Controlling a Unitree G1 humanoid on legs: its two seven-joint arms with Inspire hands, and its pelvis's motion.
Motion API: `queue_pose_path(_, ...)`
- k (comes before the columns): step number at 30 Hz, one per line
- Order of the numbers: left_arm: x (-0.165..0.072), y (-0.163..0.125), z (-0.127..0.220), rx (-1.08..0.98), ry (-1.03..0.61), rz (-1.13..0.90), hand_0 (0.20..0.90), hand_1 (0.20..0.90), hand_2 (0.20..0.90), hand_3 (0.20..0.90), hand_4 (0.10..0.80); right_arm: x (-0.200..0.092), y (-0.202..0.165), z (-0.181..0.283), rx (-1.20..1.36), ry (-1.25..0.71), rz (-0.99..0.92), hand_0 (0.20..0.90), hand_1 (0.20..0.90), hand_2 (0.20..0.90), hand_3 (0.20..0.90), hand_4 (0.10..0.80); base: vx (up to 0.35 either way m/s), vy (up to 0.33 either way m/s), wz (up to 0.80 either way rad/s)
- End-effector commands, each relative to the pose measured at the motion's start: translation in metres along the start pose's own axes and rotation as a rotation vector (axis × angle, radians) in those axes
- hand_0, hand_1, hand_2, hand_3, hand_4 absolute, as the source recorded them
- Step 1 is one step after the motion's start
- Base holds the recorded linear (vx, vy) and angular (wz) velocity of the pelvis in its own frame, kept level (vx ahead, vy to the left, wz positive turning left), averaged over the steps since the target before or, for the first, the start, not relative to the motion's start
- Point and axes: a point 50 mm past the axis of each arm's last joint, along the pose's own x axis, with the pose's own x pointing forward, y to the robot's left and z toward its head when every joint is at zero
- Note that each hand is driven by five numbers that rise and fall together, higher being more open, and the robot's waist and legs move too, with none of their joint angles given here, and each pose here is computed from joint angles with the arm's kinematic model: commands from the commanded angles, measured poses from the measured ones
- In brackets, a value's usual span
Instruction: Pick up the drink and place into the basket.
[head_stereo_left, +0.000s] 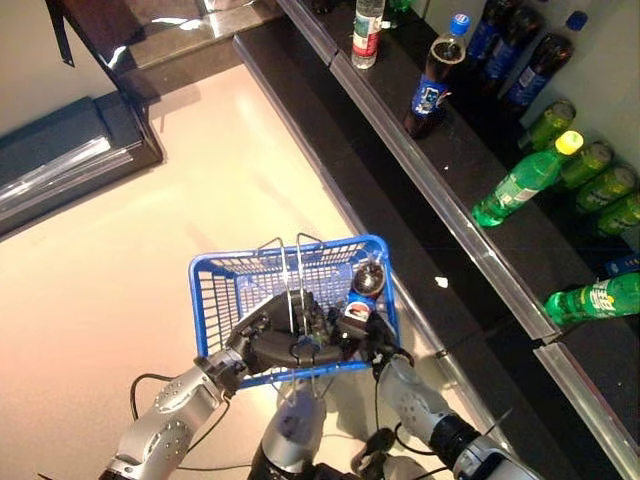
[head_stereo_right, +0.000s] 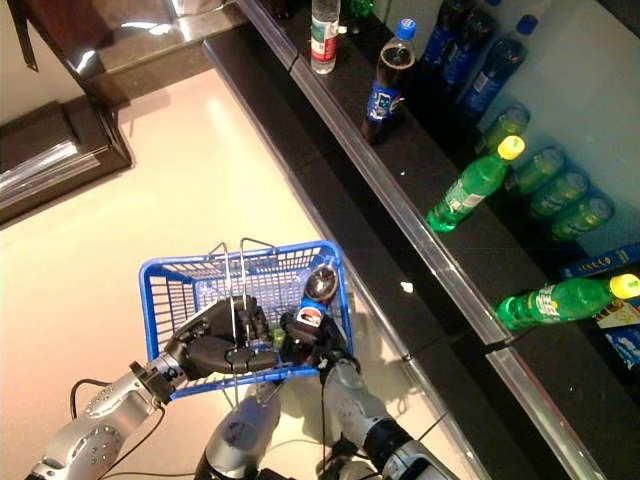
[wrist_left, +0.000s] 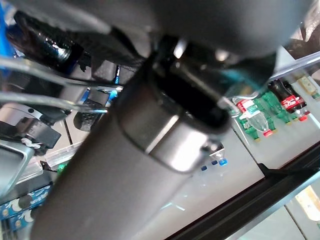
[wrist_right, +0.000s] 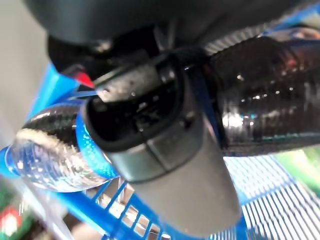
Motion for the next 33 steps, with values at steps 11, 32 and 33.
queue_pose_path(11,0.011,-0.089,0.089,0.164,-0.426,-0.602,0.3,0.3,0.3,0.2,0.1,0.009,0.082,0.011,0.091,0.008,0.376,0.3,0.3,0.3,0.2,0.1,0.045,-0.005,0.03)
queue_pose_path(32,0.013,-0.093,0.101,0.208,-0.349,-0.678,0.3,0.3,0.3,0.2,0.1,0.039,0.025,0.058,0.404,0.001,0.055,0.3,0.3,0.3,0.2,0.1,0.023,-0.004,0.02)
queue_pose_path(33,0.013,-0.093,0.102,0.209,-0.347,-0.679,0.3,0.3,0.3,0.2,0.1,0.04,0.024,0.06,0.409,0.0,0.05,0.3,0.3,0.3,0.2,0.1,0.011,-0.011,0.04)
